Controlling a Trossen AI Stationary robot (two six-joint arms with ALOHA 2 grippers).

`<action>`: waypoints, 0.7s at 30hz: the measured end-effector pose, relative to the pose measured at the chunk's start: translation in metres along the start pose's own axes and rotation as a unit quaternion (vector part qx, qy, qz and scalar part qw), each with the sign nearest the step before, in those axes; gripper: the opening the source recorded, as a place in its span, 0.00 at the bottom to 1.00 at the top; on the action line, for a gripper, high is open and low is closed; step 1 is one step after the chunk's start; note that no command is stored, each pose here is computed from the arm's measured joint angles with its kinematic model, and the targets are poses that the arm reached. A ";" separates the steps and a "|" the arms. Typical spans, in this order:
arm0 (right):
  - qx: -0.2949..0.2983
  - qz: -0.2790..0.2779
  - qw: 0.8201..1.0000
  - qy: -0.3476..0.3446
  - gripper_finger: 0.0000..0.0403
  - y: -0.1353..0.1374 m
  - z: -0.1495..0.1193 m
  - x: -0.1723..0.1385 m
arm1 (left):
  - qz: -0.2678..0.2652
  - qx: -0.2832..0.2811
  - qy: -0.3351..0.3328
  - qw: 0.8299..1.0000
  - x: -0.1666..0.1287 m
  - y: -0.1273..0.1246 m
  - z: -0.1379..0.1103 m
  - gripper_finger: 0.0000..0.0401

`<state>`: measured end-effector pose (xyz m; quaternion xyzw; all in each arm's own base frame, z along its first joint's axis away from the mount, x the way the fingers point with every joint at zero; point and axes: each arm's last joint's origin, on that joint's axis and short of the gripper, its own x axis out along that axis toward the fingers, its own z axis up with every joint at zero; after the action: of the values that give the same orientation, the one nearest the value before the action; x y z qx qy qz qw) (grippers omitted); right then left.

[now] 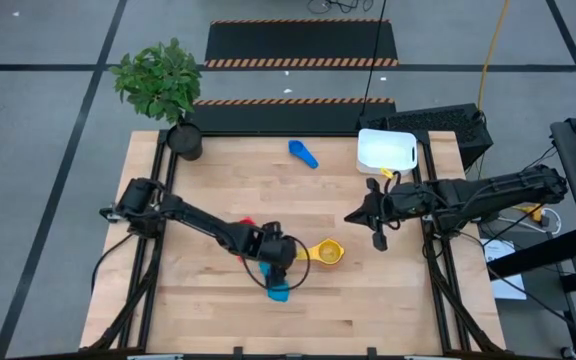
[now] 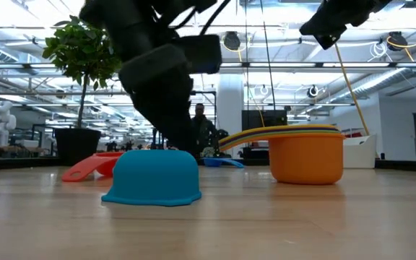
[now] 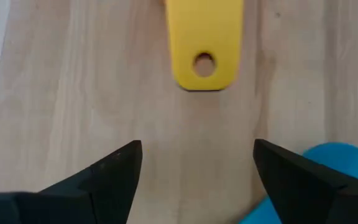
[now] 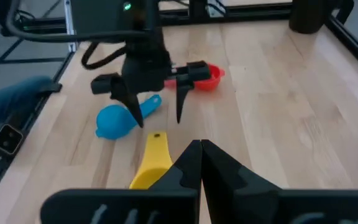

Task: Nest measuring cups in basket
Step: Stack the light blue measuring on top of the yellow measuring cup

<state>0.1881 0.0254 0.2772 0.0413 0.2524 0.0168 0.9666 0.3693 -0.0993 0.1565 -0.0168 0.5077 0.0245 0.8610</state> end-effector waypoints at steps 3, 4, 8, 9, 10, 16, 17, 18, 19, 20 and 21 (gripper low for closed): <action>0.002 0.001 1.000 -0.006 0.00 0.000 0.001 0.002 | 0.016 -0.008 0.047 0.999 -0.005 -0.009 -0.013 0.78; 0.003 0.001 1.000 -0.007 0.00 0.001 0.002 0.003 | 0.022 -0.012 0.060 0.998 -0.006 -0.012 -0.017 0.78; 0.021 0.003 1.000 -0.009 0.00 0.002 0.003 0.008 | 0.063 -0.037 0.093 0.993 -0.011 -0.022 -0.031 0.78; 0.028 0.005 1.000 -0.006 0.00 0.003 0.002 0.010 | 0.068 -0.046 0.097 0.992 -0.012 -0.024 -0.033 0.78; 0.035 0.007 0.999 -0.005 0.00 0.004 0.002 0.013 | 0.072 -0.054 0.101 0.991 -0.013 -0.025 -0.035 0.78; 0.056 0.028 0.997 0.033 0.00 0.019 -0.006 0.029 | 0.080 -0.081 0.108 0.988 -0.014 -0.028 -0.039 0.78; 0.058 0.032 0.997 0.042 0.00 0.022 -0.008 0.032 | 0.080 -0.082 0.107 0.988 -0.014 -0.028 -0.039 0.78; 0.062 0.036 0.996 0.050 0.00 0.026 -0.010 0.035 | 0.080 -0.083 0.107 0.988 -0.014 -0.028 -0.039 0.78; 0.065 0.040 0.995 0.057 0.00 0.029 -0.012 0.038 | 0.080 -0.085 0.107 0.987 -0.014 -0.028 -0.039 0.78; 0.068 0.044 0.995 0.065 0.00 0.033 -0.014 0.040 | 0.078 -0.087 0.108 0.987 -0.014 -0.028 -0.039 0.78; 0.072 0.048 0.994 0.073 0.00 0.037 -0.016 0.042 | 0.076 -0.091 0.110 0.987 -0.014 -0.028 -0.039 0.78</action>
<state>0.2166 0.0654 0.2455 0.1213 0.3203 0.0478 0.9383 0.3302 -0.1302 0.1502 -0.0594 0.5947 0.1337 0.7905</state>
